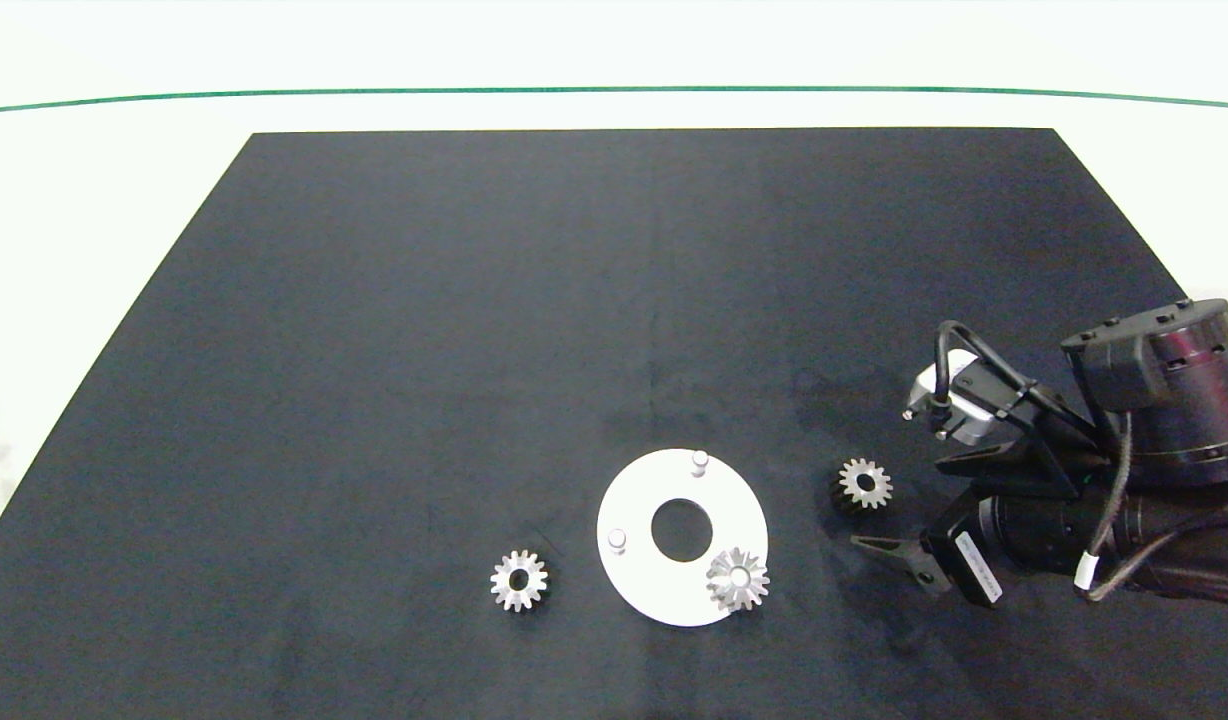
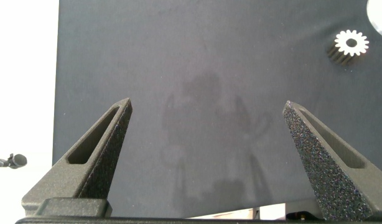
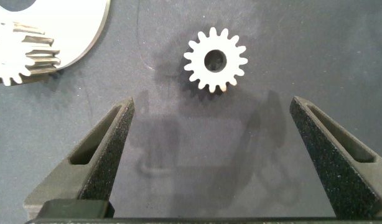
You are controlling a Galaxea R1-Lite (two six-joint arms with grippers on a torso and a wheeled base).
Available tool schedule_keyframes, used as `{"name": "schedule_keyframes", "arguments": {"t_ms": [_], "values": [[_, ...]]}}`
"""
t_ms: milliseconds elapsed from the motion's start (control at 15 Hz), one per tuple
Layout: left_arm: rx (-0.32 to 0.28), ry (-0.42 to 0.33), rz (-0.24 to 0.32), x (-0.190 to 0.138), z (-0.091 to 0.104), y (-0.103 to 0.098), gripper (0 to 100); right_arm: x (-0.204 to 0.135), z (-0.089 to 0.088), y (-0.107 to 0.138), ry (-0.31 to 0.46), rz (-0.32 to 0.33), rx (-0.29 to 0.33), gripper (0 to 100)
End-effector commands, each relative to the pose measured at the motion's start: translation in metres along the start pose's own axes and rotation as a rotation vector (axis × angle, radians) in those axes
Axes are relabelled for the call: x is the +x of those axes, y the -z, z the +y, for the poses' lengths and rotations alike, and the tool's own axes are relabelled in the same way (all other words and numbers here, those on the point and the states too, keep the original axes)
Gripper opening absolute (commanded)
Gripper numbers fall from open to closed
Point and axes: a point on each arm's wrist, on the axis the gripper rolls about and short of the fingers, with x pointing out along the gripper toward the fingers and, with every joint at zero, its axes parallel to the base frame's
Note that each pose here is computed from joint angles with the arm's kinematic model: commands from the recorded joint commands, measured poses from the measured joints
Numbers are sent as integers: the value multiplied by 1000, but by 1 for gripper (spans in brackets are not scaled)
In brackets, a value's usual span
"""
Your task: Install three planetary gears onto the carrier pins
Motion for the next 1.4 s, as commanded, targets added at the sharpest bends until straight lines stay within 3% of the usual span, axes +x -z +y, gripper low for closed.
{"name": "schedule_keyframes", "arguments": {"t_ms": [67, 1000, 1400], "values": [[1, 2, 10, 1, 0, 1, 100, 11, 1, 1, -8, 28, -3, 100], [1, 3, 14, 2, 0, 0, 100, 37, -2, -15, -8, 21, 5, 100], [1, 3, 13, 2, 0, 0, 100, 38, -3, -17, -4, 16, 8, 89]]}}
